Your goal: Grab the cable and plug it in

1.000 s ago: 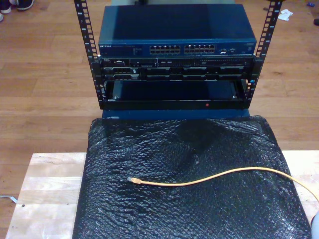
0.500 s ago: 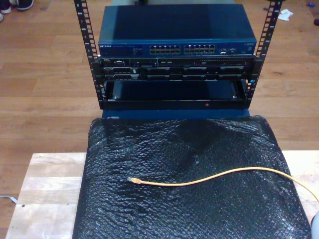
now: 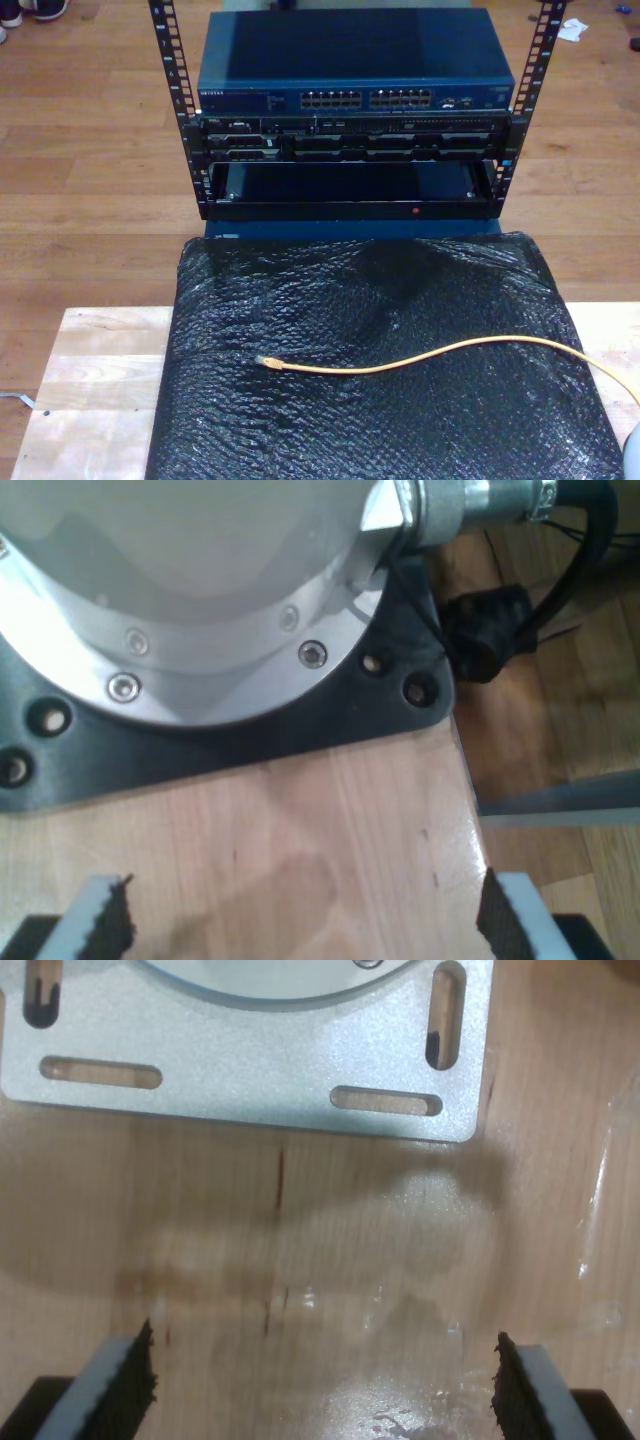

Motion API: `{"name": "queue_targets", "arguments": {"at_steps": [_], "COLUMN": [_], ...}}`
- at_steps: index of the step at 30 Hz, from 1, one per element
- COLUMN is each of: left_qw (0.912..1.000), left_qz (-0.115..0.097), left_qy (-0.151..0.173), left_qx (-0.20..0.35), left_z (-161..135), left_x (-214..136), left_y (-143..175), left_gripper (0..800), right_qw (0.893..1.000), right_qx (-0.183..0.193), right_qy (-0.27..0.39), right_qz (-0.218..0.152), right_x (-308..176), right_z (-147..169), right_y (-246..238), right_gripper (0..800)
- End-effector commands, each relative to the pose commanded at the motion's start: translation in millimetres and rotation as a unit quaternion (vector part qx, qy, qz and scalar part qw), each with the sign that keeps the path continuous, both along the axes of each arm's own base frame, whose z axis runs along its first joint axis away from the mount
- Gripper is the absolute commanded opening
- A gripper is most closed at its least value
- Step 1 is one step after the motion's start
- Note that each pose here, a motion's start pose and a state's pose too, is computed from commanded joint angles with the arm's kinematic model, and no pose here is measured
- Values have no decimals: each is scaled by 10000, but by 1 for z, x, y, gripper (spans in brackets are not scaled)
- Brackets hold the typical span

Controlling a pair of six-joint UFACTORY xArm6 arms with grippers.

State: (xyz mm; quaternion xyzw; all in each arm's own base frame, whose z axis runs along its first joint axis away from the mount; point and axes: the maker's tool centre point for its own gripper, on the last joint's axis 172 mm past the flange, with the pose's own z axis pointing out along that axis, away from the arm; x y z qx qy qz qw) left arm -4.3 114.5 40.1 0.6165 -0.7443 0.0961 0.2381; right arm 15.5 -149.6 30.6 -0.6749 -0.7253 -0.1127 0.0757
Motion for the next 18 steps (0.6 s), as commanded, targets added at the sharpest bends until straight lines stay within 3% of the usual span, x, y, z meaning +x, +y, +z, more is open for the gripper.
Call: {"name": "queue_targets", "arguments": {"at_steps": [8, 14, 18], "left_qw": [10000, 10000, 10000], "left_qz": [0, 0, 0], "left_qy": [0, 0, 0], "left_qx": [0, 0, 0], "left_z": [0, 0, 0], "left_x": [0, 0, 0], "left_y": [0, 0, 0], "left_gripper": [800, 800, 800], "right_qw": [9985, 9988, 9975], "right_qx": [-552, -476, -623], "right_qy": [-43, -47, -21], "right_qz": [9, -96, -340], "right_x": [3, 5, 7], "right_z": [42, 88, 115], "right_y": [-33, -44, -62], "right_gripper": [800, 800, 800]}}
